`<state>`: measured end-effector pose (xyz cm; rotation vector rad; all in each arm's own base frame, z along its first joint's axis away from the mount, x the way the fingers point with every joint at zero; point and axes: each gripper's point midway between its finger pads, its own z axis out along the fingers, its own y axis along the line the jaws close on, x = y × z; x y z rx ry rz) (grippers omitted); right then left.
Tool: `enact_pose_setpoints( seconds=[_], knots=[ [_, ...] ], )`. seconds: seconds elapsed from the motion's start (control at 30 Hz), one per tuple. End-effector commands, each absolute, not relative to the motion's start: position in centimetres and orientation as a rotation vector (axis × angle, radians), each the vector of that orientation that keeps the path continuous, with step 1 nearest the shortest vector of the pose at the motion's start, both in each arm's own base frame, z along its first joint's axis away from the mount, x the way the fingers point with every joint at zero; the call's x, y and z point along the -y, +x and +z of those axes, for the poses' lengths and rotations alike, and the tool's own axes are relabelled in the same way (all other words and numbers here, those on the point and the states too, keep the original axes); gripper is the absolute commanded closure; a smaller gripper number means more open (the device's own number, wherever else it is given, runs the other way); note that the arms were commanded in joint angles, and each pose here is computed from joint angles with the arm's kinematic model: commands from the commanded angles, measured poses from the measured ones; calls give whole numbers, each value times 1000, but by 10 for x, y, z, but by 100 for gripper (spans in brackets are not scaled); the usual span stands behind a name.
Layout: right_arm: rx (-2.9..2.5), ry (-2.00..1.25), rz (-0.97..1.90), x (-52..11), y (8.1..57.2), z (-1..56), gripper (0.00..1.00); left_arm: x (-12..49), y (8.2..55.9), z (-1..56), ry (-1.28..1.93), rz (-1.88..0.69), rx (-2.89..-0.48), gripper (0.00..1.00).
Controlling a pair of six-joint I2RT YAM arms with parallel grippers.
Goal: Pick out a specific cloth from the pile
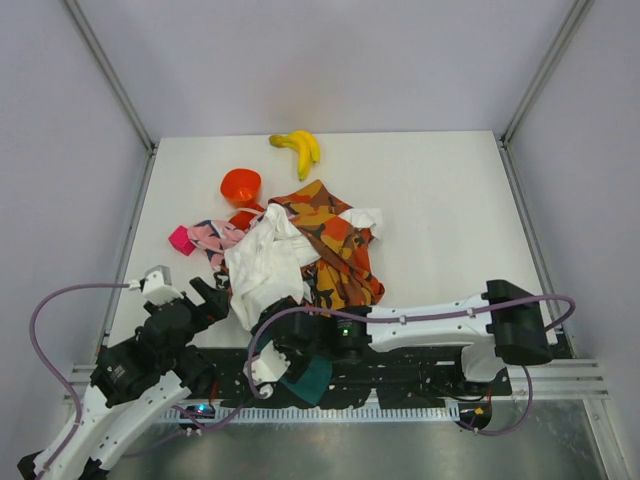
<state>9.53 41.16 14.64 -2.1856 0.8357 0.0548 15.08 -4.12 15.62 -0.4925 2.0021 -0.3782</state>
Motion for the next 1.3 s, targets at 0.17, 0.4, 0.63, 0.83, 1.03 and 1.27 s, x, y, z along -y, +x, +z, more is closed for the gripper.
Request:
enact_pose_setpoints(
  seconds=[0.17,0.4,0.63,0.83,1.03,1.27],
  knots=[
    [-1213,-2238,14,-402,180,66,5,32,153,171,-548,-399,-1916,0],
    [-1388,-2380,-2,-387,186,5,32,29,152,173,-562,-396,-1902,0],
    [-1322,-1729,-110,-418,239,128,94,26,151,173,-585,-402,-1894,0],
    [-1249,-1044,-142,-378,268,292,95,27,152,173,-604,-416,-1883,0],
    [-1376,-773,-234,-309,300,308,94,38,159,166,-594,-425,-1905,0],
    [-1584,-583,-137,-246,330,259,94,68,181,142,-571,-419,-1979,0]
  ],
)
